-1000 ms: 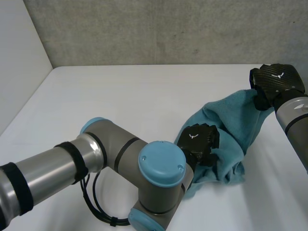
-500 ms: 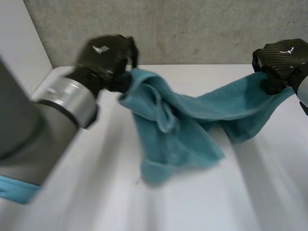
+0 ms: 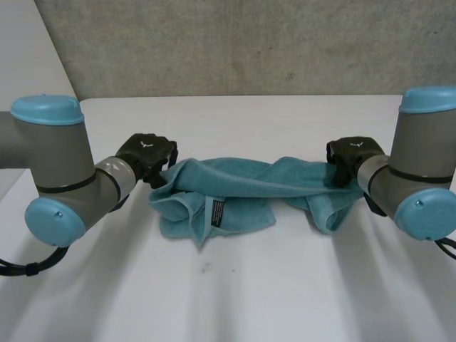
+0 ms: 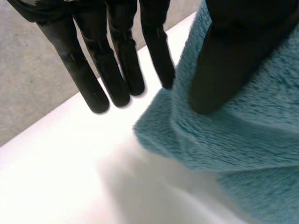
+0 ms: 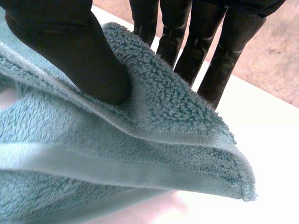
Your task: Fold the laundry
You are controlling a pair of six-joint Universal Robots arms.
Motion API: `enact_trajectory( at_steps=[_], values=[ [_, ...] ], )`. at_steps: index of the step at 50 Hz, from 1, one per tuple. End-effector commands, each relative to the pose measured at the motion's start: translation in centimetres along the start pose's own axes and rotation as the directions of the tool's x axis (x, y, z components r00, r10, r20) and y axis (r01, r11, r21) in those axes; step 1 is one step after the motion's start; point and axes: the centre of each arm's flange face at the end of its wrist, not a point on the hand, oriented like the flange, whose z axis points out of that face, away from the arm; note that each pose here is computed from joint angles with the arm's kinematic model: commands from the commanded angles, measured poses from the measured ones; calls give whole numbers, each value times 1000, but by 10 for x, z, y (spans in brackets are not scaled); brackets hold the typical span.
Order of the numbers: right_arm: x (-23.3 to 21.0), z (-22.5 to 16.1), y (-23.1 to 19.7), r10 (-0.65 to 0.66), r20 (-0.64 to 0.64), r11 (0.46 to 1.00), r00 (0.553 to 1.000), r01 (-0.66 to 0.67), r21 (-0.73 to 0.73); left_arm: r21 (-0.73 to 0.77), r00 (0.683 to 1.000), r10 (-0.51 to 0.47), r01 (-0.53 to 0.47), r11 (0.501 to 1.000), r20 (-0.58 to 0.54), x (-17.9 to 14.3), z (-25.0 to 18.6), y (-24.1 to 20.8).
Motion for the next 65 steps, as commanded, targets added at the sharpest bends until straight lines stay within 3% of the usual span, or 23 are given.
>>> enact_trajectory(
  at_steps=[1, 6, 12, 17, 23, 30, 38, 46, 65],
  values=[
    [-2, 0, 11, 26, -1, 1000, 1000, -26, -8, 74, 999, 34, -35, 997, 20, 9, -32, -30],
    [-2, 1, 14, 45, -3, 999, 999, -45, -2, 137, 999, 19, -15, 990, -29, 34, -68, -49],
    [-4, 0, 19, 46, 4, 999, 999, -46, -18, 169, 990, -138, 140, 976, -23, 48, -92, -53],
    [-5, -1, 22, 46, 5, 999, 999, -46, -25, 121, 969, -246, 242, 963, 25, 59, -94, -37],
    [-5, -1, 23, 47, 5, 998, 999, -47, -32, 6, 967, -242, 243, 970, 73, 79, -81, -2],
    [-3, -1, 27, 39, 1, 998, 999, -39, -45, 28, 958, -241, 239, 971, 158, 75, -66, 9],
    [0, -4, 30, 23, 1, 998, 1000, -23, -56, 58, 915, -260, 255, 965, 308, 32, -47, 24],
    [0, -9, 34, -45, 4, 996, 999, 45, -71, 54, 892, -278, 277, 959, 355, 11, -53, 29],
    [-6, -11, 40, -53, 20, 995, 998, 55, -86, 97, 948, -275, 262, 960, 161, 49, -83, 6]
  ],
)
